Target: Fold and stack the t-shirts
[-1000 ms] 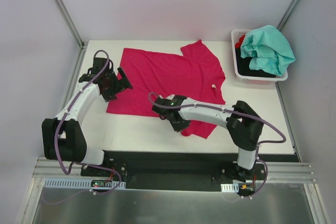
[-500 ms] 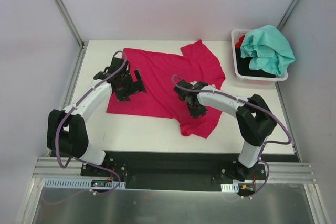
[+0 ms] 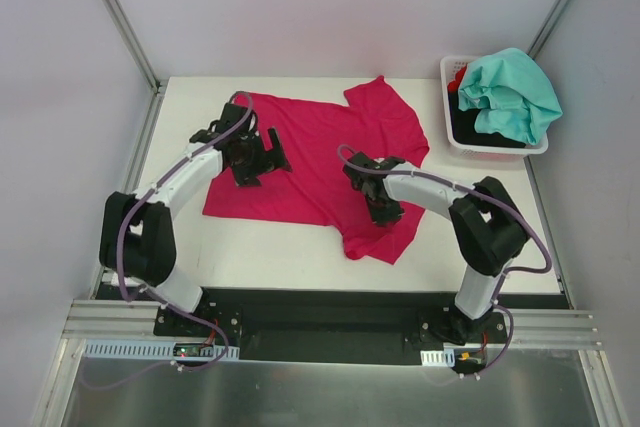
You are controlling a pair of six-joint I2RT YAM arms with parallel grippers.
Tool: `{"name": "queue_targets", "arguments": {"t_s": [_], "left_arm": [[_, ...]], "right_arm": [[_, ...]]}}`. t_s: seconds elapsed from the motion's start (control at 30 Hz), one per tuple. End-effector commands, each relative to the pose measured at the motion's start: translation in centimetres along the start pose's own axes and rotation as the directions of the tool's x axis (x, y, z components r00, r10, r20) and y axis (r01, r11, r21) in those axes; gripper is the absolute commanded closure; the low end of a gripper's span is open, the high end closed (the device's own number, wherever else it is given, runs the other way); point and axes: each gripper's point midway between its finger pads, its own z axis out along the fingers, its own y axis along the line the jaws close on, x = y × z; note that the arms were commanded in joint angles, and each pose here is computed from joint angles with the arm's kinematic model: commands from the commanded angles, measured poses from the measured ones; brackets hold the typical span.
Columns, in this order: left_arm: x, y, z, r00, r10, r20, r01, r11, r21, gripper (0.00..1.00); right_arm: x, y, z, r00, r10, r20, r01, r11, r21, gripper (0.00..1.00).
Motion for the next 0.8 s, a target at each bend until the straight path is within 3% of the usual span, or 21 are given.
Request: {"name": "queue_targets", "arguments": {"t_s": [0.0,0.07,0.13,0.17,0.2,0.23,0.27,0.33,0.37,0.4,0.43,0.47,0.6,0.7,0.77], "left_arm": [[-1.5,-6.8,2.5,0.995,0.074,-0.074,-0.05,0.957,0.285,0.01],[-2.5,-11.5,2.2,0.987,0.116,-0.113,-0.053,0.891,0.451,0.01],[-2.5,-13.5,4.3,0.976,0.145,-0.163,-0.04,0.855,0.518,0.01],[-4.1,-16.4,3.6,0.978,0.177,-0.11,-0.078,0.799,0.597,0.01],[-2.7,-17.9,4.3,0.959,0.226,-0.173,-0.056,0.746,0.664,0.01],[-3.5,-19.9,3.7,0.957,0.253,-0.144,-0.079,0.703,0.707,0.01],[-3.5,-21.0,3.6,0.954,0.262,-0.145,-0.075,0.678,0.731,0.01],[-3.4,-23.5,3.4,0.937,0.33,-0.119,-0.095,0.565,0.82,0.01],[-3.3,-24.2,3.2,0.935,0.312,-0.168,-0.032,0.546,0.837,0.01],[-3.8,-25.2,3.5,0.936,0.334,-0.108,-0.064,0.464,0.883,0.01],[-3.1,-25.4,3.3,0.926,0.352,-0.133,-0.033,0.428,0.903,0.01],[-3.1,-25.7,3.2,0.926,0.321,-0.199,0.044,0.433,0.9,0.01],[-2.3,-25.3,5.0,0.921,0.308,-0.238,0.093,0.421,0.902,0.01],[-1.3,-24.2,6.4,0.919,0.287,-0.27,0.117,0.456,0.882,0.01],[-0.5,-22.9,8.1,0.915,0.261,-0.308,0.133,0.525,0.84,0.01]], "right_arm": [[0.4,-0.4,-1.7,0.999,0.021,0.027,-0.02,0.999,-0.031,0.76],[0.9,-0.8,-2.1,0.999,0.034,0.027,-0.033,0.999,-0.033,0.77],[1.0,-1.0,-3.1,0.998,0.047,0.051,-0.045,0.998,-0.045,0.77],[1.2,-1.2,-3.5,0.997,0.046,0.056,-0.043,0.998,-0.043,0.77],[1.1,-1.4,-4.1,0.996,0.053,0.071,-0.05,0.998,-0.05,0.77],[1.1,-1.4,-4.5,0.996,0.051,0.078,-0.047,0.998,-0.049,0.77],[1.1,-1.7,-5.0,0.995,0.048,0.082,-0.045,0.998,-0.043,0.77],[1.0,-2.1,-5.9,0.993,0.05,0.104,-0.045,0.998,-0.049,0.77],[1.2,-2.5,-6.2,0.994,0.047,0.102,-0.043,0.998,-0.038,0.77],[1.1,-2.5,-6.6,0.993,0.051,0.11,-0.046,0.998,-0.042,0.77],[1.1,-2.5,-6.9,0.992,0.052,0.115,-0.047,0.998,-0.049,0.76],[1.2,-2.8,-7.3,0.991,0.056,0.12,-0.05,0.998,-0.049,0.77],[1.4,-3.1,-8.3,0.989,0.062,0.137,-0.055,0.997,-0.06,0.76],[1.6,-3.5,-8.9,0.987,0.071,0.146,-0.063,0.996,-0.063,0.76],[1.7,-3.6,-9.4,0.986,0.072,0.149,-0.063,0.996,-0.061,0.76]]}}
